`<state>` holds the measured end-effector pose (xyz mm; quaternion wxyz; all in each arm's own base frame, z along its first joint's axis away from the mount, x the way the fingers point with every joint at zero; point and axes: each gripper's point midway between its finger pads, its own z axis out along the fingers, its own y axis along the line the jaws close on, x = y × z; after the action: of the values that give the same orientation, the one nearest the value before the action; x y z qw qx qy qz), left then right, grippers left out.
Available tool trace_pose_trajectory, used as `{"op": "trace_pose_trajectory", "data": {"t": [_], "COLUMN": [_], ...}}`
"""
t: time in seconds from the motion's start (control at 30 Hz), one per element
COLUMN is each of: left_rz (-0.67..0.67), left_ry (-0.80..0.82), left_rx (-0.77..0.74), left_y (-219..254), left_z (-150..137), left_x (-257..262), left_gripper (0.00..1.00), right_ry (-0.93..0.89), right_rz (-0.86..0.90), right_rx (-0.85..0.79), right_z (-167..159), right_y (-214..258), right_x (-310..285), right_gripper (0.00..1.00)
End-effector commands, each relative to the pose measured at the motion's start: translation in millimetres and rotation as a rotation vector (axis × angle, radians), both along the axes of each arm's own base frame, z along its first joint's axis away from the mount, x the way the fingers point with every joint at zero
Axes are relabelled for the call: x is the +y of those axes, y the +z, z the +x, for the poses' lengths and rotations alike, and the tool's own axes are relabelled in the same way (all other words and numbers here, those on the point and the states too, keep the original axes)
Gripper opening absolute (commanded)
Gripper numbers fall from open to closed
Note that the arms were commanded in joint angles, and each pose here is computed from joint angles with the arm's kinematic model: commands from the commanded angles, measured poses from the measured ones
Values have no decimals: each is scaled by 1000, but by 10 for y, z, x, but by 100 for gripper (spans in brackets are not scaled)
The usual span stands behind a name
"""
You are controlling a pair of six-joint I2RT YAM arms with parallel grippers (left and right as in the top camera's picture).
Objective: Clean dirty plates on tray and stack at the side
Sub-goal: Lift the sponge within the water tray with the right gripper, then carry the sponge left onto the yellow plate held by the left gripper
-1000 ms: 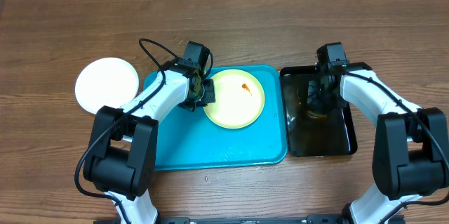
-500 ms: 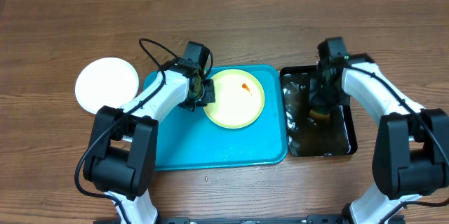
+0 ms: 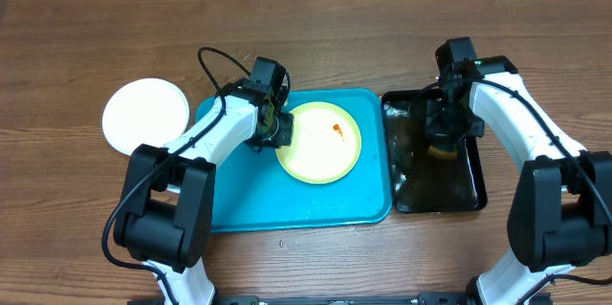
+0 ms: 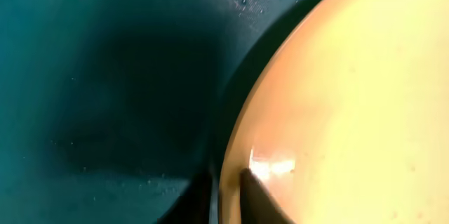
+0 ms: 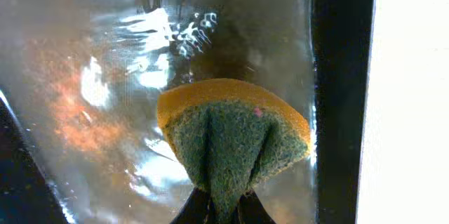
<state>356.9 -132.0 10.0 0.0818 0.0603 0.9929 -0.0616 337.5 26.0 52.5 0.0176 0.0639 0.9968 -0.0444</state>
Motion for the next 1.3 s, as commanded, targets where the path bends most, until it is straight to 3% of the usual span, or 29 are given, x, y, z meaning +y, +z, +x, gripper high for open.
{"op": "trace_pose_trajectory", "data": {"t": [0.0,0.03,0.17,0.73,0.83,1.07,1.27], "left_rz": [5,1,-31,-69,-70,-70,-70], "left_ry": [-32,-12,56,88,91,95,95], "left_rx": [-24,-21,-4,23,23,24,24], "left_y": [69,69,72,75,75,76,76], "left_z": [26,26,14,-27,-26,-25,-25], "left_x": [-5,-5,-40,-95,-95,-94,-95], "left_gripper": [26,26,4,4,4,5,4], "right_ry": [2,3,8,72,99,241,388], "right_rz": [-20,-20,-16,16,77,283,228], "right_rx": [-32,-32,-38,9,-9,-111,-219], "right_z": [87,92,119,-5,36,222,281], "right_y": [82,97,157,155,195,819,885], "right_x": [-33,-29,2,202,395,1222,1719], "right_gripper": [4,4,4,4,4,4,4]}}
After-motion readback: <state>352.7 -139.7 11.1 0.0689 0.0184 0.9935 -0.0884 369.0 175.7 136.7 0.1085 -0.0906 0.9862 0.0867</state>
